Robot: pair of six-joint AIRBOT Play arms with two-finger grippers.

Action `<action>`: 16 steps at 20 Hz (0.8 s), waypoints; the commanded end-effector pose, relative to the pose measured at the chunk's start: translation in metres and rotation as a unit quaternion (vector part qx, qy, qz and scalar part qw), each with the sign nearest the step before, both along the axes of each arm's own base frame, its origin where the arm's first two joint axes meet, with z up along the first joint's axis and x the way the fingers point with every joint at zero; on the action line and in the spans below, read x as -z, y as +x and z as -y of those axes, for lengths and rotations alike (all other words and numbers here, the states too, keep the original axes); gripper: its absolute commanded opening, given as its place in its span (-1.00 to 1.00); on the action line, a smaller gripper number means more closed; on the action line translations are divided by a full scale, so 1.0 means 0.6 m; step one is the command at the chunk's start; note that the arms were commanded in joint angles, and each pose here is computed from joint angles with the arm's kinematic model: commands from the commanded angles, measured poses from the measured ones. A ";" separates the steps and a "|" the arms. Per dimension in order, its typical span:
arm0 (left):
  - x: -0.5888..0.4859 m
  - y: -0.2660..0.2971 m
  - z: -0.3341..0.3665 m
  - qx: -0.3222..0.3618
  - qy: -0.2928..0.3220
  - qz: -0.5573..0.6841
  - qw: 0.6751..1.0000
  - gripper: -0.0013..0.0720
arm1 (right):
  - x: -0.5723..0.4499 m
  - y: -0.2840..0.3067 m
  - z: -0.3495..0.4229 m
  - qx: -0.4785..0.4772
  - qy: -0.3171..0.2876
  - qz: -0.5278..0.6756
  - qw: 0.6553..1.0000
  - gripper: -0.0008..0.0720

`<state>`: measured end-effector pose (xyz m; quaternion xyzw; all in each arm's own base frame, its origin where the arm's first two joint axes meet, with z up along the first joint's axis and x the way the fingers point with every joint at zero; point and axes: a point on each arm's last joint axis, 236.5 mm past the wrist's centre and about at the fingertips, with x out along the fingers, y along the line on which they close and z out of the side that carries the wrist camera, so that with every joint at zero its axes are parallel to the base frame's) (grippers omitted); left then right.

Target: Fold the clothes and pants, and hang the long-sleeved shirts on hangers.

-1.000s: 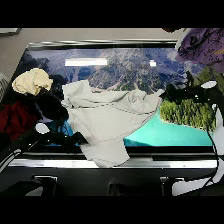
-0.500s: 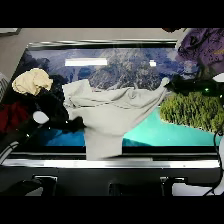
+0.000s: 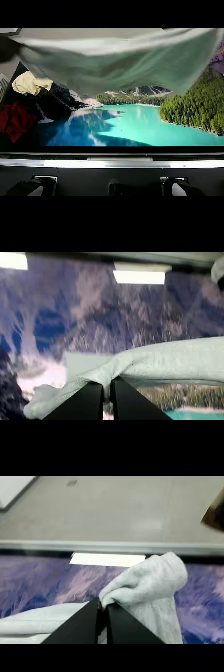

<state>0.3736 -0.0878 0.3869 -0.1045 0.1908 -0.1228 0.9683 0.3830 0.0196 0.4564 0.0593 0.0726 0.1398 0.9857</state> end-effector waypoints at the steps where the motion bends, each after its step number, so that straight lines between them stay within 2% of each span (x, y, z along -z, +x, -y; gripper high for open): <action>1: -0.172 -0.149 -0.074 -0.059 0.022 0.132 0.989 -0.92 | -0.138 -0.182 -0.020 0.049 -0.036 0.120 0.991 -0.88; 5: -0.226 -0.251 -0.119 -0.109 -0.027 0.184 0.977 -0.92 | -0.192 -0.298 -0.020 0.093 -0.015 0.181 0.979 -0.88; 8: -0.220 -0.252 -0.138 -0.133 -0.034 0.176 0.975 -0.92 | -0.165 -0.276 -0.021 0.085 0.016 0.139 0.987 -0.88; 12: -0.070 -0.133 -0.124 -0.134 0.015 0.009 0.991 -0.92 | -0.004 -0.125 -0.001 0.065 0.084 -0.071 0.992 -0.88; 16: 0.162 0.034 -0.101 -0.104 0.106 -0.169 0.974 -0.92 | 0.255 0.076 -0.026 0.018 0.100 -0.289 0.952 -0.88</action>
